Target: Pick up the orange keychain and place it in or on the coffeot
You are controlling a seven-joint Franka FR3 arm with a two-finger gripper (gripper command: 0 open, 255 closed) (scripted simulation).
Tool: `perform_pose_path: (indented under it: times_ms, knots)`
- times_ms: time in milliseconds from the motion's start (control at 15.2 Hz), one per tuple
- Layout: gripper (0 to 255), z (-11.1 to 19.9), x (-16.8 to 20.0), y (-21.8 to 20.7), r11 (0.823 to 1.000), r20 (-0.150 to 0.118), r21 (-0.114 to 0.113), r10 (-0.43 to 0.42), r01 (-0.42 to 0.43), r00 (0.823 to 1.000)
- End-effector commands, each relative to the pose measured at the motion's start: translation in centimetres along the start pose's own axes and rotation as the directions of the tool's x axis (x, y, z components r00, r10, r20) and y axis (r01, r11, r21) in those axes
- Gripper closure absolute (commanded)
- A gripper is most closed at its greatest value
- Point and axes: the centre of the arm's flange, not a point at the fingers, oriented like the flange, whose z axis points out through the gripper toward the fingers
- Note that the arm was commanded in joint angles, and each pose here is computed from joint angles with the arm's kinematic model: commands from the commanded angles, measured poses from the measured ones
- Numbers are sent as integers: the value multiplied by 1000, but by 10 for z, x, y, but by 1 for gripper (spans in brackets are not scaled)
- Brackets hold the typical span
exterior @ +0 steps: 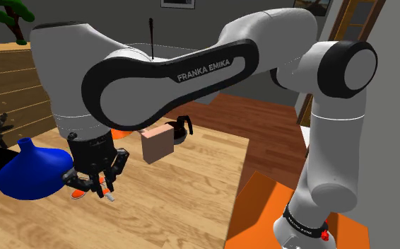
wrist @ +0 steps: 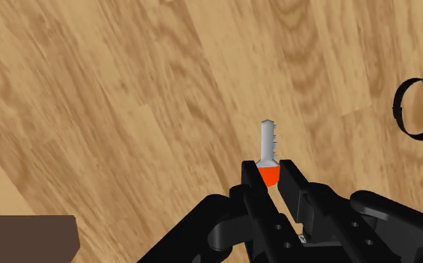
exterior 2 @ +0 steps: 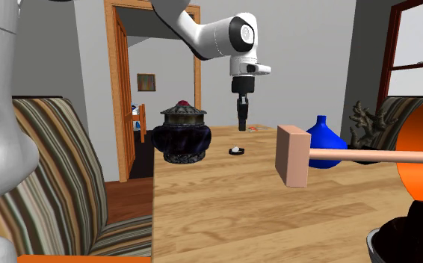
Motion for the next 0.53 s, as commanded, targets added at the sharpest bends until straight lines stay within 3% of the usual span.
perform_pose_path:
  times_ms: [0,462]
  knots:
    - [255,-10,-1,-1,1000,0,0,0,0,1000]
    - [255,-47,-1,-1,1000,0,0,0,0,1000]
